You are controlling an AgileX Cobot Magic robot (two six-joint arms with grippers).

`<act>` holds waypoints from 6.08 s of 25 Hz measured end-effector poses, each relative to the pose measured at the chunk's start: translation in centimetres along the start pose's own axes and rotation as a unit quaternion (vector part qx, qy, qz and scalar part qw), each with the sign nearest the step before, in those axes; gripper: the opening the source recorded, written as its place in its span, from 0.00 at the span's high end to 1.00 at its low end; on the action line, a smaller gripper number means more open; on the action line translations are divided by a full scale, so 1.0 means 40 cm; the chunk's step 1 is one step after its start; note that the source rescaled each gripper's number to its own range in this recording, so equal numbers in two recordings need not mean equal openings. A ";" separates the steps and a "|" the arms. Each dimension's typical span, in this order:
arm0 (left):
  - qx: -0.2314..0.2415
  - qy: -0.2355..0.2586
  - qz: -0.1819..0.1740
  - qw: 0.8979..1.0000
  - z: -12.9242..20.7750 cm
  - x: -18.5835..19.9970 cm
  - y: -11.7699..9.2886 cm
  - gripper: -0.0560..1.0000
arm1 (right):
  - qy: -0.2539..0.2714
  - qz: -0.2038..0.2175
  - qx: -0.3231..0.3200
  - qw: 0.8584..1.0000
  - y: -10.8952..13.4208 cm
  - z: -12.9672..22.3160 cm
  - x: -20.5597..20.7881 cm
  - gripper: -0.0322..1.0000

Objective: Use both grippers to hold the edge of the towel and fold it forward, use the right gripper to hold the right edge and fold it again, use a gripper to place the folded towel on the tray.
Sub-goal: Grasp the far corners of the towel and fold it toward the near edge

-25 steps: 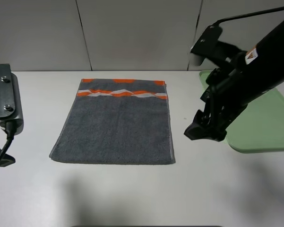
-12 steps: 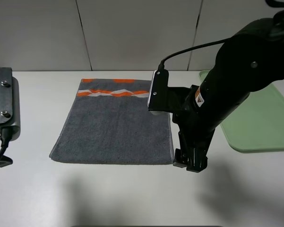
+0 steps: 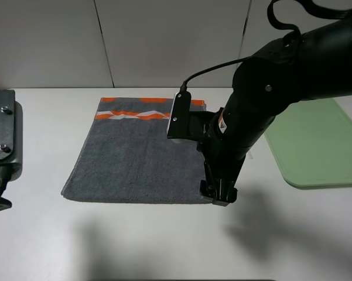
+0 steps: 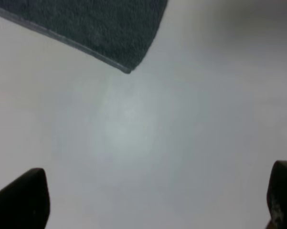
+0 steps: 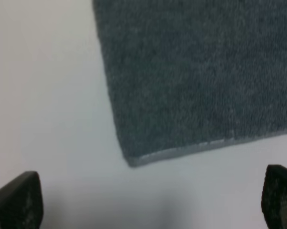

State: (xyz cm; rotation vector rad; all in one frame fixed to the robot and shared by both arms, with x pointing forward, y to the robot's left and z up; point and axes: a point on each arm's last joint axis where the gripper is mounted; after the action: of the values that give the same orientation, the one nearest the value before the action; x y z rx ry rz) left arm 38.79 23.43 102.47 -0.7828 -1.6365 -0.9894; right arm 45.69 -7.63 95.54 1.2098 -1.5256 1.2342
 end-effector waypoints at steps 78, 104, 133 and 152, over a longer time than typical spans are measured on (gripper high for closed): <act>-0.112 -0.029 0.004 0.993 -0.105 -0.387 0.039 0.19 | 0.052 -0.050 0.075 0.995 0.008 0.003 -0.232 0.00; -0.084 -0.009 0.035 0.996 -0.100 -0.432 0.025 0.20 | 0.050 -0.057 0.064 0.995 0.012 0.003 -0.234 0.00; -0.082 0.009 0.050 0.995 -0.094 -0.447 0.019 0.94 | 0.042 -0.049 0.064 0.996 0.009 -0.001 -0.236 0.97; -0.113 0.011 0.049 0.992 -0.090 -0.437 0.020 0.94 | 0.043 -0.050 0.058 0.996 0.009 -0.001 -0.222 0.97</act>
State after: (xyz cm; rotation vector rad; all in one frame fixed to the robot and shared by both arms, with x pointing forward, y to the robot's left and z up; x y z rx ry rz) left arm 45.64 20.18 86.27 -0.9898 -1.4688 -1.1212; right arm 47.19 -5.96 86.95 1.2747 -1.3305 1.3064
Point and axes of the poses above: a point on each arm's last joint axis where the gripper is mounted, x pointing back along that axis away from the gripper, y along the wrist's bending axis when the last joint is at zero, z = x × y, and after that the axes turned 8 degrees about x, right-handed
